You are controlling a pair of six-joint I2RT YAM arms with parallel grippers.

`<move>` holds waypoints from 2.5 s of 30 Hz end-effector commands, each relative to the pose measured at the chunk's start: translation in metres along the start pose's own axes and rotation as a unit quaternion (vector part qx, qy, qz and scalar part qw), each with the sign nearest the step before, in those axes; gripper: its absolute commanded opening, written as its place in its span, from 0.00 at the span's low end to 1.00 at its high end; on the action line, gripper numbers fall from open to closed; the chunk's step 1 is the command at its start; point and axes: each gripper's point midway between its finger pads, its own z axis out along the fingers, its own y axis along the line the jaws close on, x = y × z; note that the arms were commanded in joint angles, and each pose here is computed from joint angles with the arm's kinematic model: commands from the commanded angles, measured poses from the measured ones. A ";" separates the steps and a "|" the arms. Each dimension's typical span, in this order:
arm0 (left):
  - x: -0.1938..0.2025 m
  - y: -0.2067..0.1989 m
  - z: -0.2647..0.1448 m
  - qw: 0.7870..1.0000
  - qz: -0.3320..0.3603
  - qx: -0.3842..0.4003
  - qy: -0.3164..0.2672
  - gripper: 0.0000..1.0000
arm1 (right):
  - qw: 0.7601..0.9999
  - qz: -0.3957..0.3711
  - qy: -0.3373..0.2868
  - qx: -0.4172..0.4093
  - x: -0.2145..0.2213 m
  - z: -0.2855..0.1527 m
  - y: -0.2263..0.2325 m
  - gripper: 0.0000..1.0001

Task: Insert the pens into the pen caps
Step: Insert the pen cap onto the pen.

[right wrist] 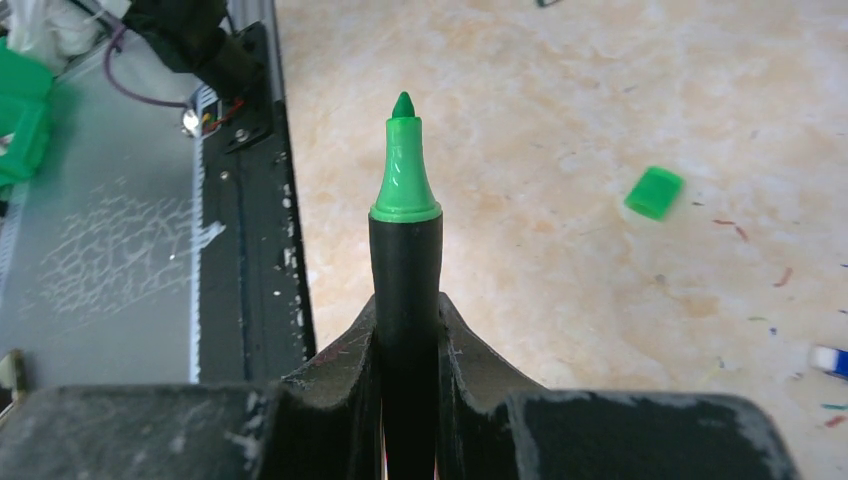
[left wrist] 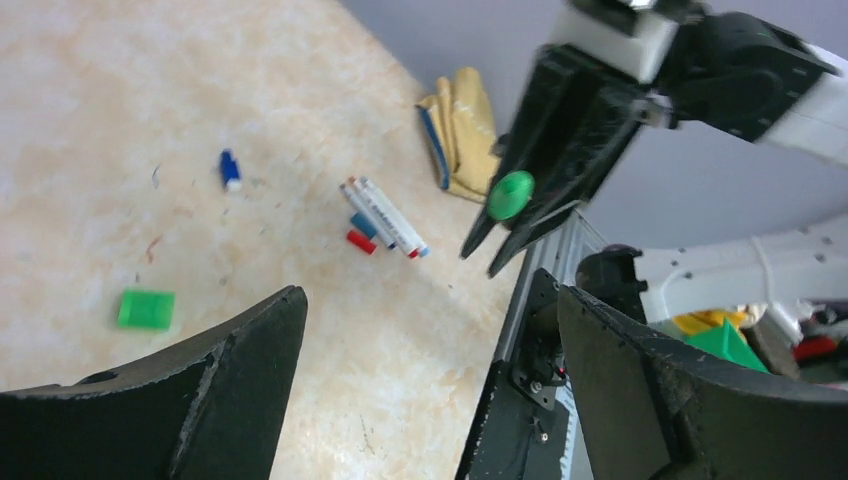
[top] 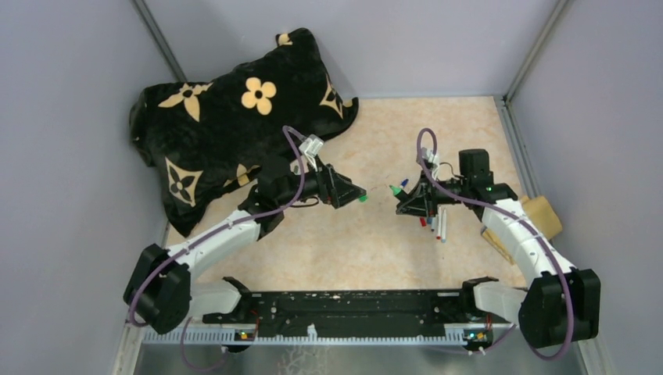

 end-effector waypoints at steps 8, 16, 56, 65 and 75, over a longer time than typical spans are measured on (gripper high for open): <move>0.077 0.132 0.014 0.918 -0.247 -0.300 0.076 0.68 | 0.995 -0.033 -0.014 0.097 -0.012 -0.019 -0.037 0.00; 0.115 0.185 0.010 0.800 -0.293 -0.512 0.113 0.59 | 0.994 -0.031 -0.020 0.103 -0.014 -0.020 -0.037 0.00; 0.172 0.207 0.048 0.707 -0.251 -0.614 0.244 0.40 | 0.993 -0.037 -0.032 0.105 -0.020 -0.024 -0.032 0.00; 0.183 0.204 0.005 0.703 -0.178 -0.617 0.305 0.29 | 0.993 -0.036 -0.033 0.103 -0.019 -0.024 -0.031 0.00; 0.190 0.181 -0.065 0.716 -0.089 -0.573 0.389 0.29 | 0.994 -0.033 -0.034 0.101 -0.018 -0.024 -0.032 0.00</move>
